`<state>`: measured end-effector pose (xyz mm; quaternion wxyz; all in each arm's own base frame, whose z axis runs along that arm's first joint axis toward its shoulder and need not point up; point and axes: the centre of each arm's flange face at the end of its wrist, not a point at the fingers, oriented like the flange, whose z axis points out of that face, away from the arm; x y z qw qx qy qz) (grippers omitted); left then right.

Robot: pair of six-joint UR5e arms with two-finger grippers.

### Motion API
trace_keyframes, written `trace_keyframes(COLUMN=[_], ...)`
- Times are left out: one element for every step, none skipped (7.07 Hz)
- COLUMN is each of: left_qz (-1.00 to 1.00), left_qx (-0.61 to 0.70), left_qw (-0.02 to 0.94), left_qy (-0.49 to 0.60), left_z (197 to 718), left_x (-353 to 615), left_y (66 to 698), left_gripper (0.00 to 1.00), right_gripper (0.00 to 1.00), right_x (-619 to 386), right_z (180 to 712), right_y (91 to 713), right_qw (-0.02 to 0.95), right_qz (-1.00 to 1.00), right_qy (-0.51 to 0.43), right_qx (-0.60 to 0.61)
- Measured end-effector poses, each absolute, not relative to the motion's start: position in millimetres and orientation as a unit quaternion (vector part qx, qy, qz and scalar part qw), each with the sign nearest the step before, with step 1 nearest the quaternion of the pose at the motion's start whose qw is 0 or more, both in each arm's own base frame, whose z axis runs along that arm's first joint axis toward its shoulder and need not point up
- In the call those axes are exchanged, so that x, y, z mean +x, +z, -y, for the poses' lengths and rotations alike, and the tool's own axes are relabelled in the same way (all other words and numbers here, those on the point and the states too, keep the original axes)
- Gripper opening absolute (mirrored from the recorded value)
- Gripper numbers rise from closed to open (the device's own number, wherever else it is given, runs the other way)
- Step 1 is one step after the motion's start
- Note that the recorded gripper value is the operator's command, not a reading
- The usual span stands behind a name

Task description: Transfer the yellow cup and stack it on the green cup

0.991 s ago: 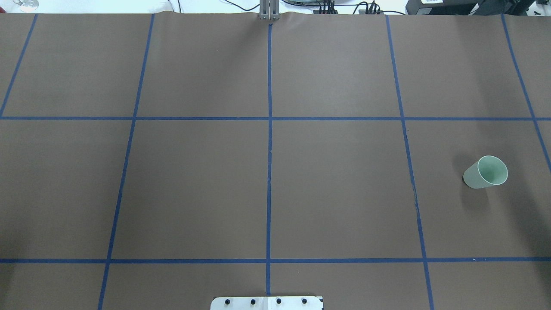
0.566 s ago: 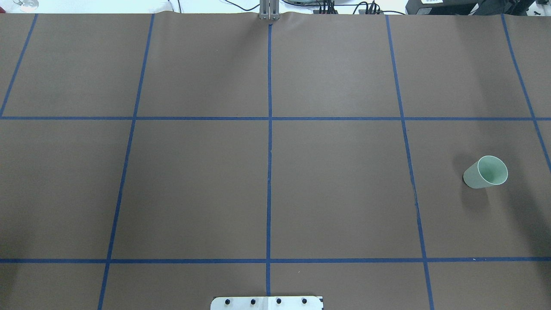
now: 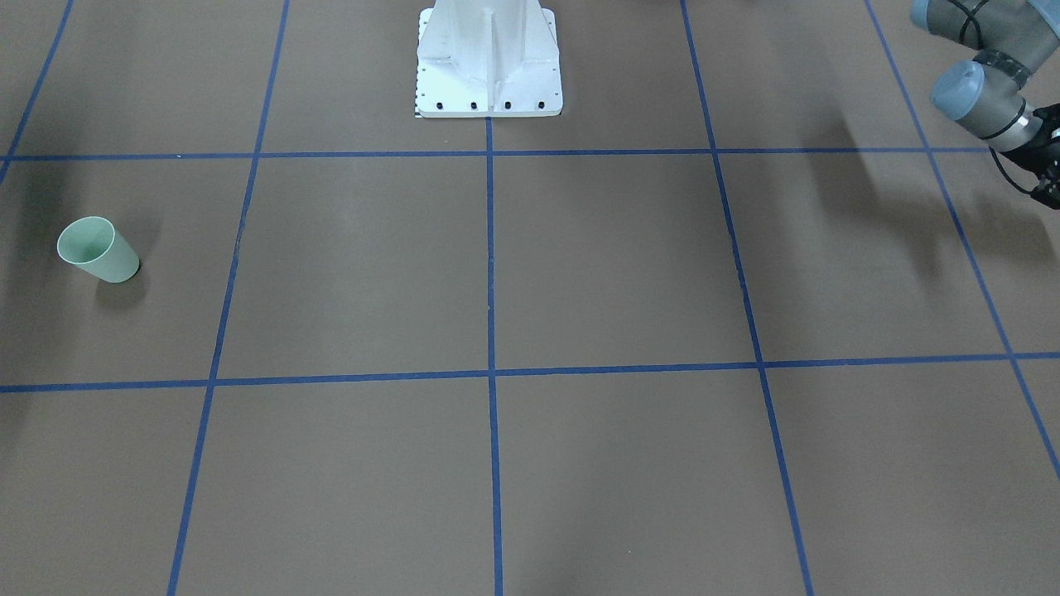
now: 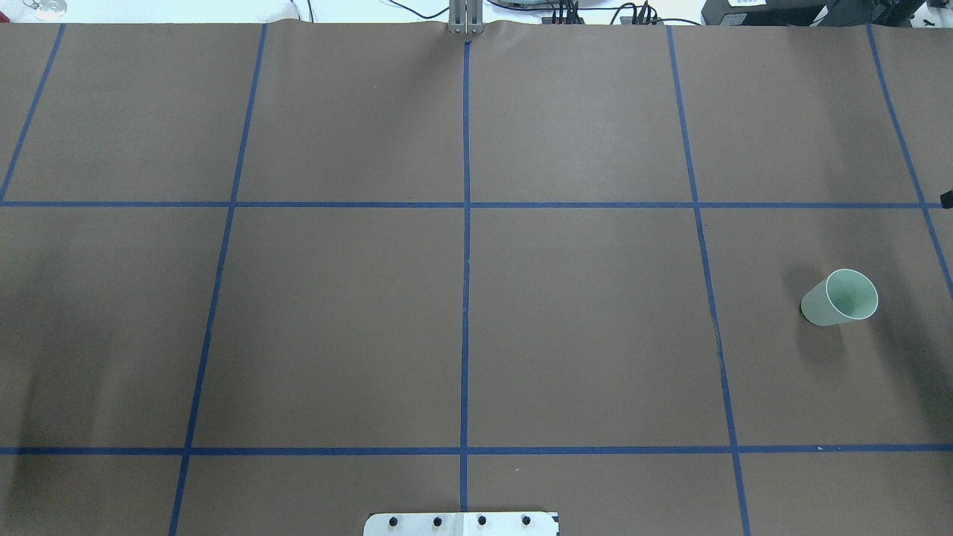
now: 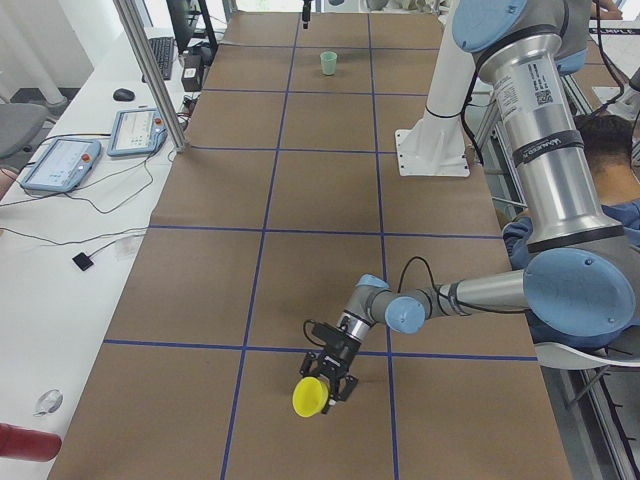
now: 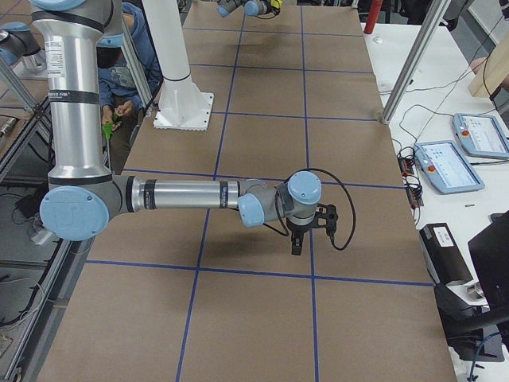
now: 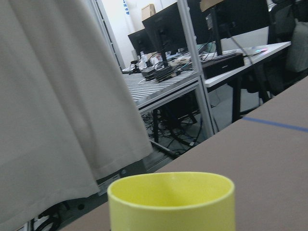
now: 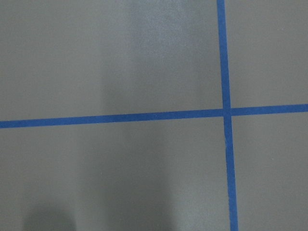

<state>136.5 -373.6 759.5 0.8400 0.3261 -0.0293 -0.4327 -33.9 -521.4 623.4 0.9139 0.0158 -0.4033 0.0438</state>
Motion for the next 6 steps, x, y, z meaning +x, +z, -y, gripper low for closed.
trace_keyframes(left_qz=[-0.009, -0.056, -0.130, -0.226, -0.314, -0.377], left_qx=[0.360, 0.397, 0.431, 0.452, 0.458, 0.467], left_qw=[0.846, 0.847, 0.839, 0.822, 0.803, 0.778], left_qy=[-0.394, -0.348, -0.305, -0.261, -0.218, -0.185], left_z=[409.2, 441.8, 470.0, 487.0, 495.0, 506.9], left_x=[151.5, 176.9, 208.4, 238.0, 263.2, 288.9], left_y=[719.6, 672.3, 617.2, 567.4, 531.5, 490.9], left_gripper=[0.00, 0.00, 0.00, 0.00, 0.00, 0.00], right_gripper=[1.00, 1.00, 1.00, 1.00, 1.00, 1.00], right_x=[-37.3, -40.2, -42.0, -42.9, -45.4, -55.1], right_z=[533.1, 544.5, 552.3, 556.3, 556.7, 553.9], right_y=[616.5, 603.2, 587.2, 571.1, 550.9, 528.6], right_qw=[0.913, 0.912, 0.910, 0.908, 0.904, 0.899], right_qz=[0.405, 0.408, 0.411, 0.415, 0.421, 0.429], right_qy=[0.041, 0.036, 0.030, 0.033, 0.046, 0.061], right_qx=[0.021, 0.031, 0.044, 0.054, 0.059, 0.059])
